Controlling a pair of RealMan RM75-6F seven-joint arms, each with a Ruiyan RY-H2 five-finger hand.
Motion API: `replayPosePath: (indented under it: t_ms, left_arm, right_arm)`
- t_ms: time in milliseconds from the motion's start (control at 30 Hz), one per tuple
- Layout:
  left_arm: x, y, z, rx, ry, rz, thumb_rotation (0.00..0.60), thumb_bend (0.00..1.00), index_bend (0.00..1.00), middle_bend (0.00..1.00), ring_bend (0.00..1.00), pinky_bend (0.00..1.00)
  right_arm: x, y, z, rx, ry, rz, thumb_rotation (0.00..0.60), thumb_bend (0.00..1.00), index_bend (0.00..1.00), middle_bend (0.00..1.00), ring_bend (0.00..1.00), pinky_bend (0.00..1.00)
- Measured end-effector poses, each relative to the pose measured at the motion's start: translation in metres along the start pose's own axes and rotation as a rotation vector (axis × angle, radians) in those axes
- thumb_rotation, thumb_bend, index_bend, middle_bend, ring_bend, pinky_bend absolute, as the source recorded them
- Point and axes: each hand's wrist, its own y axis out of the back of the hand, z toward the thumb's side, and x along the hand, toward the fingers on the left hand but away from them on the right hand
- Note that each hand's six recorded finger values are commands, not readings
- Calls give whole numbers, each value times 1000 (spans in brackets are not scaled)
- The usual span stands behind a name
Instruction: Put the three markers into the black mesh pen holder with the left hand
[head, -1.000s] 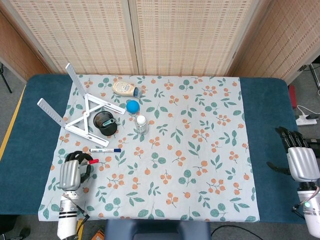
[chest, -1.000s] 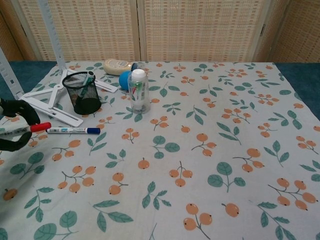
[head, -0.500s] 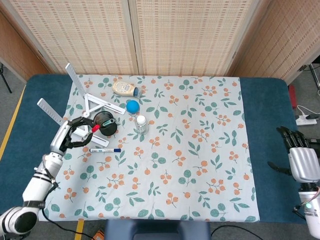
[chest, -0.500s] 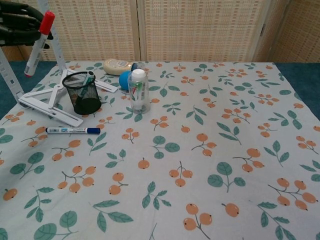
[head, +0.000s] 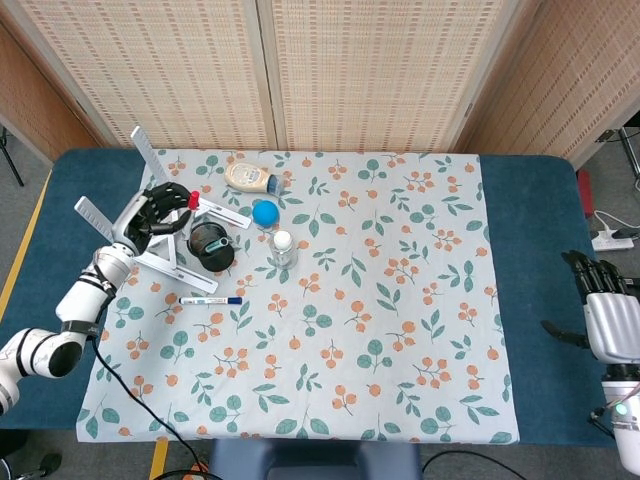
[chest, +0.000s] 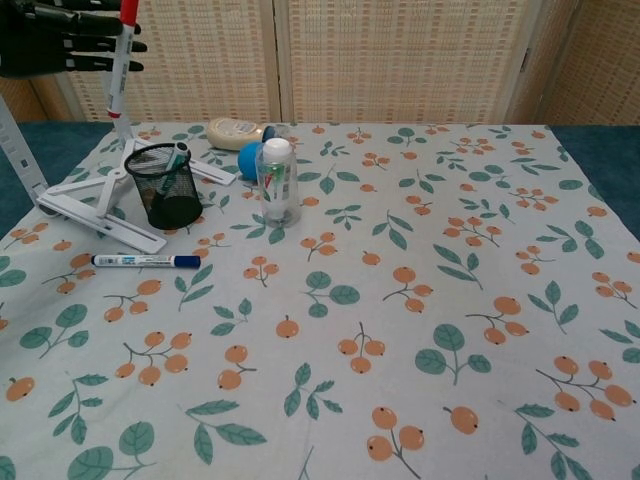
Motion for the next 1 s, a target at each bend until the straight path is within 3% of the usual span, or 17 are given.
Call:
replayPosePath:
  t_ms: [433,700,1000]
  left_arm:
    - [26,-11,-21,-86,-75,-67,600,402,579,570,242,210]
    - [34,-25,-50,-82,-60,-107,600,403,582,570,241,204]
    - [41,-25,-67,-58,-56,-108,600,403,583,566,235,203]
  right_arm:
    - [0,1,1,6,1,-6,600,27,111,75,126,97]
    - [1,1,2,6,6,-5,600,27,111,75,126,97]
    - [2,3,3,3,10,-12,600,27,111,74,126,97]
